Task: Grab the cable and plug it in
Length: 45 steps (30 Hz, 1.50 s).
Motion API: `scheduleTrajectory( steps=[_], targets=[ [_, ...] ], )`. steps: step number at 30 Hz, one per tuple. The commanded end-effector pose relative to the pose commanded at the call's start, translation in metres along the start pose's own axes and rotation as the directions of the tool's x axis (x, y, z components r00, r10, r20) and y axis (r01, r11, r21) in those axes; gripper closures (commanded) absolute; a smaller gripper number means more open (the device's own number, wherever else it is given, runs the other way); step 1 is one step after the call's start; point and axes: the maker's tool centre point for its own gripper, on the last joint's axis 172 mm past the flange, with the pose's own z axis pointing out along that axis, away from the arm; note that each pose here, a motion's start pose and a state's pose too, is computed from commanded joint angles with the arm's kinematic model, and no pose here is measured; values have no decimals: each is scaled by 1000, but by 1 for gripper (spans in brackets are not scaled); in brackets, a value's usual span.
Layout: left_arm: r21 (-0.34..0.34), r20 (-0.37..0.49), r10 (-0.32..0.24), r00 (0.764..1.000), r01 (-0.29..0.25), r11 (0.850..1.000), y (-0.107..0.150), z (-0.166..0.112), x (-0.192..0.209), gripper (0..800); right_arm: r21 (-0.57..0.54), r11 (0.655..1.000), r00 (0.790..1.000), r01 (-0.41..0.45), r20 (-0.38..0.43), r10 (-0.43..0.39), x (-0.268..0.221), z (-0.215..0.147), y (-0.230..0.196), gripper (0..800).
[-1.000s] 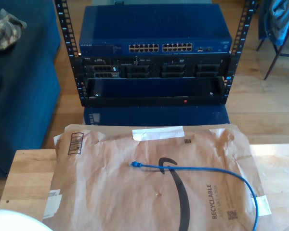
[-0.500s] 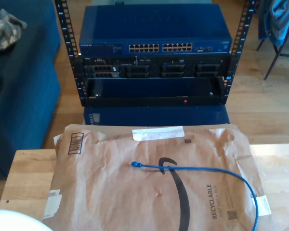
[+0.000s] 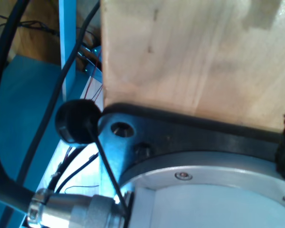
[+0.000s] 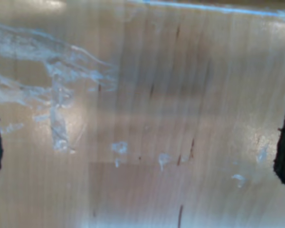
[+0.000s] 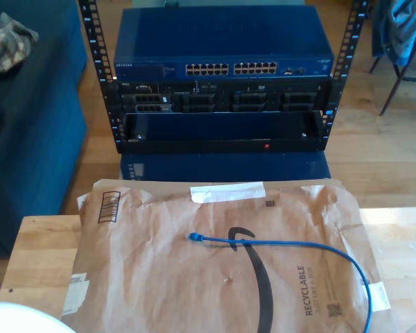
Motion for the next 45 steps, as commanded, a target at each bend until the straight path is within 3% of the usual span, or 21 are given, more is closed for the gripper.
scheduleTrajectory(
  steps=[5, 8, 11, 17, 20, 23, 25, 28, 37, 40, 45],
  targets=[
    [9, 9, -11, 1000, 11, 1000, -7, -27, -1, 0, -24, 998, 994, -56, 89, 58, -3, -51, 4, 7],
    [6, 28, -11, 1000, 10, 1000, -5, -49, -6, 0, -23, 988, 986, -151, 67, 152, 9, -71, 1, 7],
    [-30, 58, -1, 998, 2, 1000, 10, -94, -14, 0, -8, 975, 974, -224, 18, 224, 26, -93, -5, 7],
    [-45, 56, 35, 998, -33, 998, 50, -154, -30, 0, -2, 965, 965, -261, -39, 261, 34, -122, -47, 8],
    [3, 4, 54, 999, -54, 999, 76, -177, -34, 0, 16, 946, 944, -325, -56, 326, 45, -140, -58, 8],
    [51, -33, 16, 999, -14, 999, 101, -188, -38, 0, 26, 940, 937, -339, -77, 340, 52, -156, -87, 8],
    [64, -55, -39, 998, 42, 997, 117, -197, -37, 0, 27, 933, 930, -359, -79, 360, 57, -161, -107, 8],
    [80, -89, -89, 992, 97, 992, 137, -202, -38, 0, 16, 943, 940, -333, -78, 333, 57, -167, -141, 7],
    [158, -148, 73, 986, -50, 986, 206, -225, -52, 0, 37, 916, 911, -399, -101, 400, 4, -200, -218, 4],
    [171, -197, 45, 979, -10, 985, 226, -223, -70, 0, 12, 923, 918, -384, -107, 383, -40, -212, -234, 4],
    [181, -260, 31, 965, 17, 983, 251, -221, -103, 0, 90, 923, 917, -373, -115, 382, -102, -232, -263, 4]
  ],
)
